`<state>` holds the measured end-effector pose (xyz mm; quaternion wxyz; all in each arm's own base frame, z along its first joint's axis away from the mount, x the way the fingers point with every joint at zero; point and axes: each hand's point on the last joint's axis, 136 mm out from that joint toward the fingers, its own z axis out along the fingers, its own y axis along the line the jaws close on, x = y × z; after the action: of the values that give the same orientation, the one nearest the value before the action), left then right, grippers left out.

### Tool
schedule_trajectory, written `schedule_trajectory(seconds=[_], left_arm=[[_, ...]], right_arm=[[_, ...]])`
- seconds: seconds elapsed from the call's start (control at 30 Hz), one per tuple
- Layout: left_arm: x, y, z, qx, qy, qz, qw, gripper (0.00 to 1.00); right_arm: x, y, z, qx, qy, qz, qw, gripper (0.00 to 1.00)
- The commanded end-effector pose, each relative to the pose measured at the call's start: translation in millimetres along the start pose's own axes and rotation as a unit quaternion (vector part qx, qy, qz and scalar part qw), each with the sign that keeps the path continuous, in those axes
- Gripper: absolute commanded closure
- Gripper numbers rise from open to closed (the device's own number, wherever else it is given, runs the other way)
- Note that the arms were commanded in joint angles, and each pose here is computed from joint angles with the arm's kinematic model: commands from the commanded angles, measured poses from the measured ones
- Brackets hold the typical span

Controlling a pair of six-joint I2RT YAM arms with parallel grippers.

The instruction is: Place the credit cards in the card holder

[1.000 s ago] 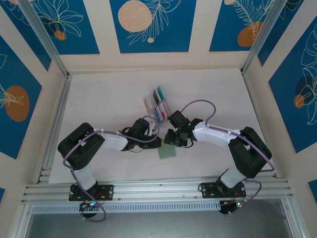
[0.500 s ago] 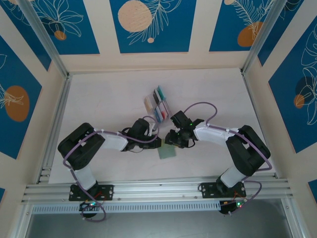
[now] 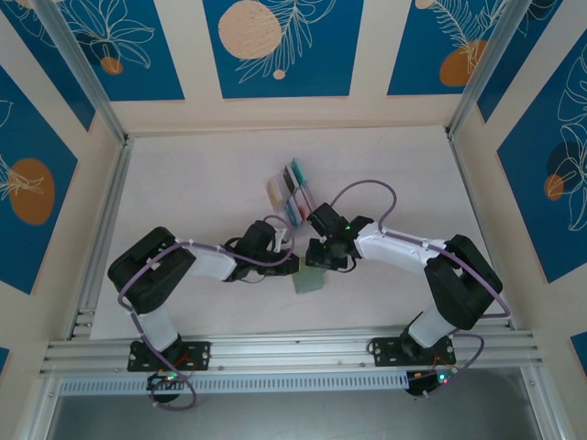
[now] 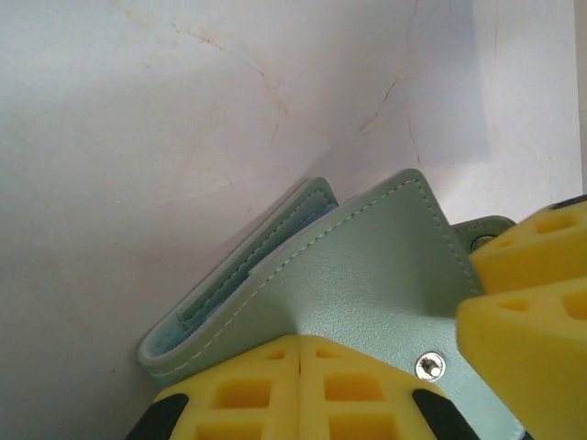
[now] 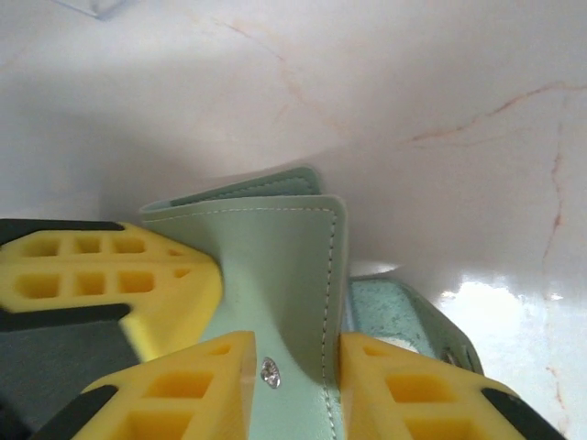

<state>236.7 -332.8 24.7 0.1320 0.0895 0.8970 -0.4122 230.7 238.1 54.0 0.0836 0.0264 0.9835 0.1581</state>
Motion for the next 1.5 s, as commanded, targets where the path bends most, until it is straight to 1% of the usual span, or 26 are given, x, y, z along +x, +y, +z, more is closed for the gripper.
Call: schedule_trajectory(seconds=[0.0,0.1,0.3,0.47,0.6,0.67,0.73,0.8,0.87,0.93,1.0,1.07,1.2,1.33,1.47], left_arm=[[49,59,9,-0.098,0.059,-0.041,0.993,1.00],[50,61,8,-0.102,0.057,-0.042,0.992,1.00],[50,58,9,-0.090,0.053,-0.046,0.993,1.00],[43,45,8,-0.066,0.043,-0.049,0.996,1.00],[40,41,7,-0.059,0.039,-0.048,0.996,1.00],[41,41,6,-0.060,0.038,-0.050,0.996,1.00],[40,41,5,-0.059,0.037,-0.050,0.996,1.00],[38,38,3,-0.056,0.035,-0.050,0.997,1.00],[31,30,-1,-0.041,0.031,-0.050,0.997,1.00],[22,13,-7,0.001,0.029,-0.050,0.998,1.00],[14,3,-15,0.030,0.022,-0.053,0.998,0.95],[9,0,-24,0.034,0.016,-0.052,0.998,0.91],[7,7,-36,-0.001,0.015,-0.042,0.999,0.89],[11,22,-43,-0.039,0.019,-0.053,0.998,0.91],[16,41,-54,-0.081,0.013,-0.072,0.994,0.92]], right_arm=[[1,10,-8,0.004,-0.002,-0.023,1.000,0.73],[2,17,-6,-0.003,0.001,-0.030,1.000,0.77],[9,38,2,-0.076,0.027,-0.026,0.996,0.75],[13,30,15,-0.066,0.046,-0.010,0.997,0.75],[14,25,15,-0.055,0.047,-0.007,0.997,0.77],[14,21,13,-0.043,0.046,-0.006,0.998,0.82],[13,17,10,-0.035,0.041,-0.002,0.999,0.90],[11,13,5,-0.028,0.033,0.000,0.999,0.94],[8,4,-3,-0.004,0.020,0.001,1.000,1.00],[3,-12,-13,0.043,0.000,0.001,0.999,1.00],[-1,-23,-25,0.086,-0.025,-0.009,0.996,1.00],[-4,-30,-37,0.130,-0.046,-0.028,0.990,1.00],[-8,-26,-50,0.207,-0.074,-0.068,0.973,1.00],[-7,-13,-44,0.265,-0.077,-0.104,0.956,1.00],[-1,2,-31,0.301,-0.065,-0.136,0.942,0.91]])
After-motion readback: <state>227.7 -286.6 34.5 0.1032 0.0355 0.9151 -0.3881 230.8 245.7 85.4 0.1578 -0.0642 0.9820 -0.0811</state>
